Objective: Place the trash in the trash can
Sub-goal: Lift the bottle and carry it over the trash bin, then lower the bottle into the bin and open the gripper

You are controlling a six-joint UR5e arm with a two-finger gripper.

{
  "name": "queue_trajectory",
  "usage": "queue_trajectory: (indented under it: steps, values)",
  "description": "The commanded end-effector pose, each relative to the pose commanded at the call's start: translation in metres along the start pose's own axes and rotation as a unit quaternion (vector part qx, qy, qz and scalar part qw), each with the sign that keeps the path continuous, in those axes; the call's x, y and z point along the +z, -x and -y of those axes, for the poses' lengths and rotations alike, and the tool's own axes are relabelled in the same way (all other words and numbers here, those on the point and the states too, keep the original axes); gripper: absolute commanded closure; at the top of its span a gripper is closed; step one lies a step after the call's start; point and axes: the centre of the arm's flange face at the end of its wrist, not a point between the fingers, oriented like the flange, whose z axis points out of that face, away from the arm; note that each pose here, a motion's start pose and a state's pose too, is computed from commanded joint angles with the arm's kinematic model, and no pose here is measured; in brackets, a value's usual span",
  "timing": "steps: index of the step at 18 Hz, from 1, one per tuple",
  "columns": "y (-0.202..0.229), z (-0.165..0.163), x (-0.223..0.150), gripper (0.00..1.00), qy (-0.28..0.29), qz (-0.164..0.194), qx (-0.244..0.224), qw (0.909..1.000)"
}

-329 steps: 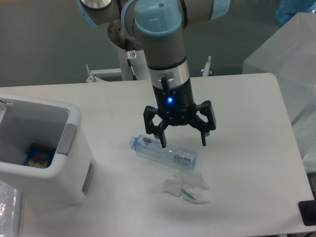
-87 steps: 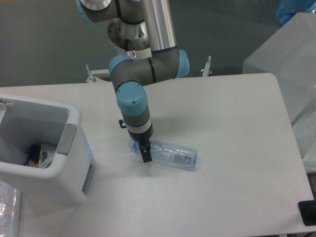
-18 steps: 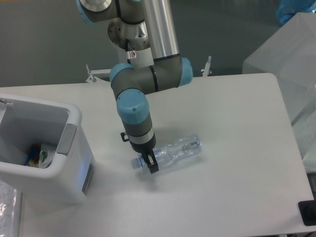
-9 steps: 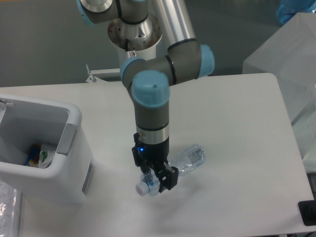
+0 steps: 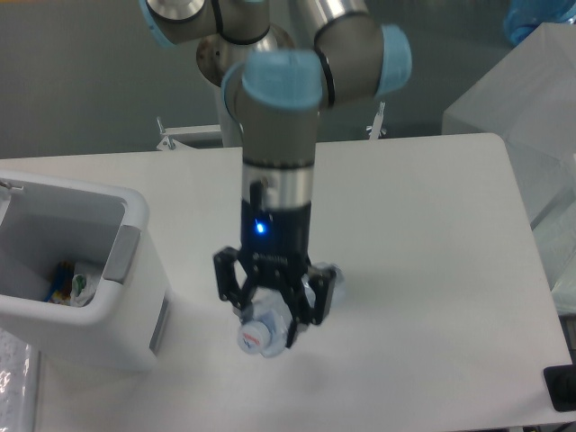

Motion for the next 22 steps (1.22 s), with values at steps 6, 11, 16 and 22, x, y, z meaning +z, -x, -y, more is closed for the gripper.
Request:
queue_trajectory:
  steps: [6, 11, 16, 22]
  values:
    - [-0.074, 0.042, -0.043, 0.4, -0.044, -0.037, -0.028, 0.9979]
    - [-0.11, 0.058, -0.065, 0.4, -0.061, -0.056, -0.045, 0.9956]
    - [-0.158, 0.065, -0.073, 0.4, -0.065, -0.085, -0.033, 0.9937]
    - [-0.205, 0.047, -0.046, 0.4, -0.035, -0.122, -0.022, 0.9917]
